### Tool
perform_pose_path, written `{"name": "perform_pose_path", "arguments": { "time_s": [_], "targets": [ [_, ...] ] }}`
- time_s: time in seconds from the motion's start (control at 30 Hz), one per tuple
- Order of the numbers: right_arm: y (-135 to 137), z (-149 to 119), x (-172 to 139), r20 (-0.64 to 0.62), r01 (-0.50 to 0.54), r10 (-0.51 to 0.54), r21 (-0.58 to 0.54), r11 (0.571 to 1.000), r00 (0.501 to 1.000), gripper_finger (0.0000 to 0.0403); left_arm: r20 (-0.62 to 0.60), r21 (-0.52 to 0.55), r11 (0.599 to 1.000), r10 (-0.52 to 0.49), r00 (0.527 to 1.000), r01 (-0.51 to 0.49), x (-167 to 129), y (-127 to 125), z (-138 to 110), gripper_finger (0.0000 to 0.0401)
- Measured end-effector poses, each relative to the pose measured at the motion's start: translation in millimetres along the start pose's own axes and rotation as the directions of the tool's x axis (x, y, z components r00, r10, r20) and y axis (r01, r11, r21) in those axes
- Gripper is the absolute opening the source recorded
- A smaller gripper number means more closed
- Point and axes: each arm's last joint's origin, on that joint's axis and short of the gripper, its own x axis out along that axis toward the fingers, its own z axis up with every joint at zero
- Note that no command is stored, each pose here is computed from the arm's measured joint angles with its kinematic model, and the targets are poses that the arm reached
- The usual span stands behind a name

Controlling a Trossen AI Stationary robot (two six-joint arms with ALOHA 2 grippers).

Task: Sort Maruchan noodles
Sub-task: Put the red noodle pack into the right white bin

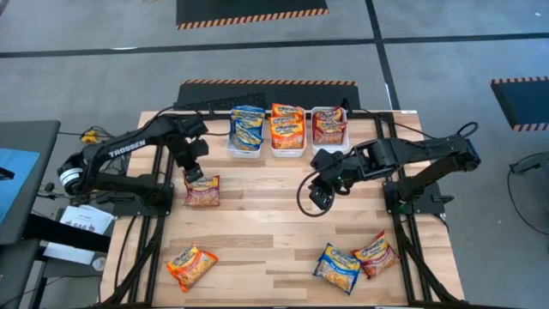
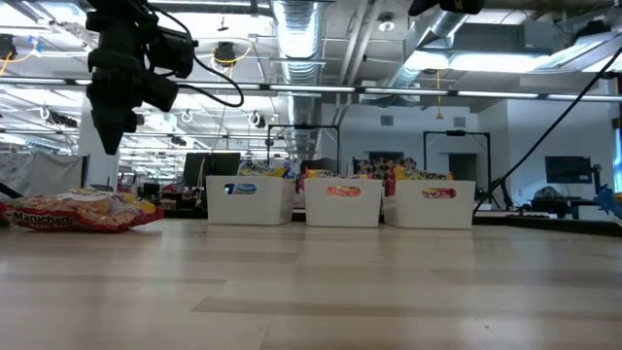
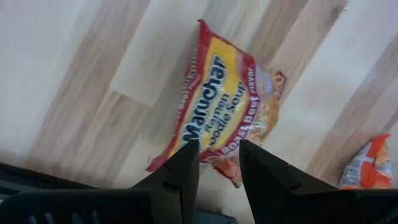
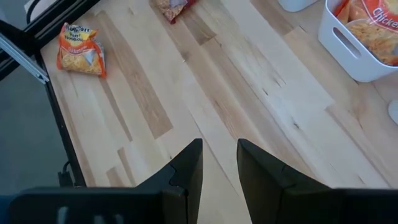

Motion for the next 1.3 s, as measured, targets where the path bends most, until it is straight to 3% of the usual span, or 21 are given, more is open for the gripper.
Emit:
{"name": "perform_pose_path", "arguments": {
  "time_s": [0.43,0.63,0.93,1.3],
  "targets": [
    [0,0,0,0.002,0.0,0.0,0.004,1.0,1.0,0.0124,-0.178,-0.029,1.0,-0.012,0.984,0.007,32,24,17,0.01],
    [0,0,0,0.002,0.001,-0.001,0.004,1.0,1.0,0.0124,-0.27,-0.029,0.999,-0.05,0.962,0.044,51,29,24,0.01],
    [0,0,0,0.002,0.001,-0.001,0.004,1.0,1.0,0.0124,-0.385,-0.042,0.999,-0.036,0.922,0.022,72,36,28,0.01],
    [0,1,0,0.008,-0.004,0.004,0.007,1.0,1.0,0.0124,-0.406,-0.052,0.99,-0.138,0.903,0.128,75,33,27,0.01]
  ]
}}
